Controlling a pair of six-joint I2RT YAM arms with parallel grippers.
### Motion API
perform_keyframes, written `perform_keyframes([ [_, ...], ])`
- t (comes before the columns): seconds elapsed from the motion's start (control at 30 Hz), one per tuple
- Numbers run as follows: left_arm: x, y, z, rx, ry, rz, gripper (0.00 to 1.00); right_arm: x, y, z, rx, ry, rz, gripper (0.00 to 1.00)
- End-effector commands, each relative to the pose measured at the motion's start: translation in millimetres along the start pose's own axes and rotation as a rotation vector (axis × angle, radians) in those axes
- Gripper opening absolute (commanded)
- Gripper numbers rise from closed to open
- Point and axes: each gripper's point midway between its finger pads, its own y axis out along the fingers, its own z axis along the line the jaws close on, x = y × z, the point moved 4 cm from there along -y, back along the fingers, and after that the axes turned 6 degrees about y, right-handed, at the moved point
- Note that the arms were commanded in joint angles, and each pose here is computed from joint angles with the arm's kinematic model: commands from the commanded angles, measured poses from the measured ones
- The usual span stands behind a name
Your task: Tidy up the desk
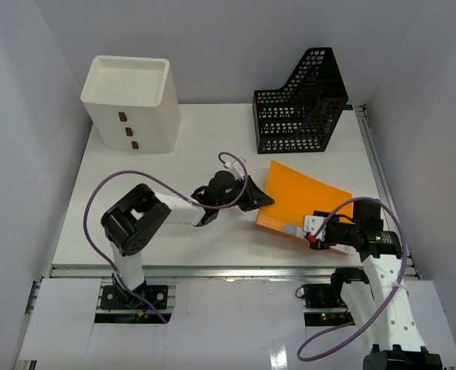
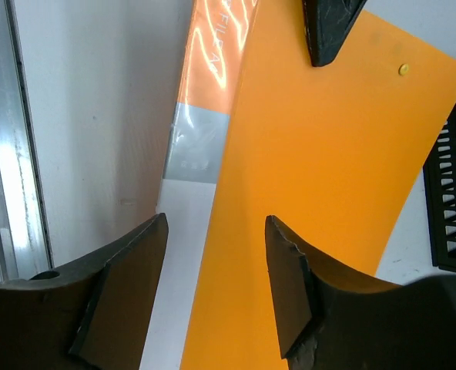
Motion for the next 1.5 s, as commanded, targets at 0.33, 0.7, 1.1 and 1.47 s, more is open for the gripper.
perform_keyframes([
  [0.33,126,-103,-124,0.184,1.092,-0.185,0.00,107,-51,-60,-0.132,0.044,-0.219,0.79],
  [0.7,210,-160,-190,0.439,1.520,-0.338,0.00,112,-60,-98,-0.329,0.145,-0.244,0.79],
  [1.1,255,-155,-260,0.385,1.777,-0.502,0.00,30,-25,-116,-0.513,0.369,-0.198,0.78],
  [1.47,263,-103,-267,0.251,2.009,-0.625,0.00,24,-16,-104,-0.438,0.400,-0.230,0.72],
])
